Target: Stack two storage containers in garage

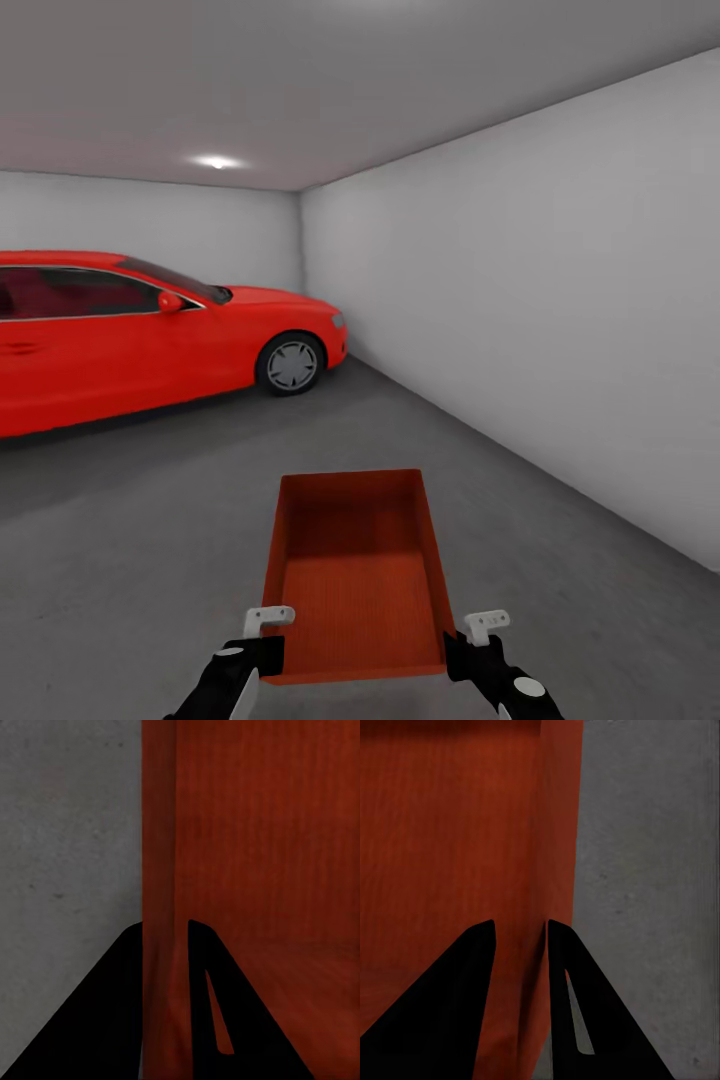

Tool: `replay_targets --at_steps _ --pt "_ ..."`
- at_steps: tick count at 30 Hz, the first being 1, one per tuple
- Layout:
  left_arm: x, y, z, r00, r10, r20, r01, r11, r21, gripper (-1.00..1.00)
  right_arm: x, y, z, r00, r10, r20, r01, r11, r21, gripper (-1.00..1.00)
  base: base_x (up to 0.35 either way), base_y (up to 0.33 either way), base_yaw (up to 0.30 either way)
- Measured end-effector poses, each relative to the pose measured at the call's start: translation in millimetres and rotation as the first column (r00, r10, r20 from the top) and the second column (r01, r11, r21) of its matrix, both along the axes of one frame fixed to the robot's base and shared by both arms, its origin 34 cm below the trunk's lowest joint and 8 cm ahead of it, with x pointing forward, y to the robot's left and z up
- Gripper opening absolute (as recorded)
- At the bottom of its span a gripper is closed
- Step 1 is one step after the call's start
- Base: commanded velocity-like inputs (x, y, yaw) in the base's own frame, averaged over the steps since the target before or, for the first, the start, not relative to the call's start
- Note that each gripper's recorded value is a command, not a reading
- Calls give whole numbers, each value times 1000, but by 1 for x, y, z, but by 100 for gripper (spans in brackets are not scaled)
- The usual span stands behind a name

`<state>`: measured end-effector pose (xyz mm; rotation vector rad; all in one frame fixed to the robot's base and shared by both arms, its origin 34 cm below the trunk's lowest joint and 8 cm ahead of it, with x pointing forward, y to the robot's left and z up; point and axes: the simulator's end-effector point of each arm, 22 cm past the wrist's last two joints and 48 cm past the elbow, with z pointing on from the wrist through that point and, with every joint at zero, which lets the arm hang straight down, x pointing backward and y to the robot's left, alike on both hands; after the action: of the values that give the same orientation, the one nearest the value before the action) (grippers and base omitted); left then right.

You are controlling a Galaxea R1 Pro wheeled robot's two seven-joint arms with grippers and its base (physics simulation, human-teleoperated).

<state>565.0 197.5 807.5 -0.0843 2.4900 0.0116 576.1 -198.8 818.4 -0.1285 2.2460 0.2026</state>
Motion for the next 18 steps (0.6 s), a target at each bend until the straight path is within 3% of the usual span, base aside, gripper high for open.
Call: replay_targets --at_steps 18 --pt "-2 0 -4 1000 0 -10 0 1000 0 -100 -2 0 -5 1000 0 -10 0 1000 0 -100 327 -53 -278"
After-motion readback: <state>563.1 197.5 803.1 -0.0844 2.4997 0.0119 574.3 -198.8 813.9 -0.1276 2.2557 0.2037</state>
